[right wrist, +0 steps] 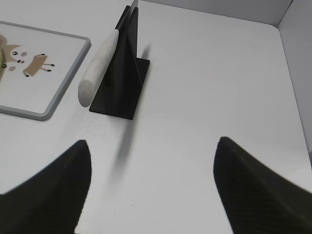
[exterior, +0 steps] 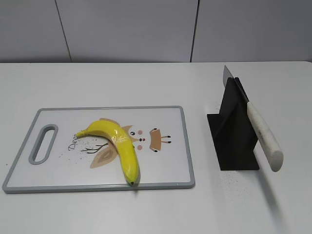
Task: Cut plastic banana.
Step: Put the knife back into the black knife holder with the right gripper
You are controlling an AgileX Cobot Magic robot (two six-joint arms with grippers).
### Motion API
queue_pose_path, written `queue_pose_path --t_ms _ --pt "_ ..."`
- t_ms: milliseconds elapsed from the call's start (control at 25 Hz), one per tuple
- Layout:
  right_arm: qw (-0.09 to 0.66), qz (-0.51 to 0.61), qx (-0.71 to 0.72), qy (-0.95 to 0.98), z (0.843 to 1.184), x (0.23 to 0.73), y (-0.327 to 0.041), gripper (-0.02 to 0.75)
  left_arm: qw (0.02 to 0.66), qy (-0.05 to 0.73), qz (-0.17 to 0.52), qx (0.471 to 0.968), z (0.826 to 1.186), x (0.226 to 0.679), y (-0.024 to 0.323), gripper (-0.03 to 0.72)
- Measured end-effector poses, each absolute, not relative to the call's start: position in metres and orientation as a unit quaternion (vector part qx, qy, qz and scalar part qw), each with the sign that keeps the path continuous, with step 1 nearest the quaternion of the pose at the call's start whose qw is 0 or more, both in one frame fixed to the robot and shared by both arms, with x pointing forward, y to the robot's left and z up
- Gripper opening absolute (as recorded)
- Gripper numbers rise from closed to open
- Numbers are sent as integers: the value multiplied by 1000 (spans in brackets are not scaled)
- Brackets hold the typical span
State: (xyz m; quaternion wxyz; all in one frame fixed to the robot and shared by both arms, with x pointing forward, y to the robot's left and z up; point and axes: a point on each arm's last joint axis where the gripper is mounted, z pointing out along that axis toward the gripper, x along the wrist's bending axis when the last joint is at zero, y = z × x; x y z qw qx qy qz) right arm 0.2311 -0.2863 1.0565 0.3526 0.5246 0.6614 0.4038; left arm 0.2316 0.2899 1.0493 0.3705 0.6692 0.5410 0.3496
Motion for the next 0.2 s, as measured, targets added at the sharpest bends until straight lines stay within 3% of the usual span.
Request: queue_pose_path --t_ms 200 --pt "353 403 525 661 1057 231 -286 591 370 541 350 669 1049 232 290 552"
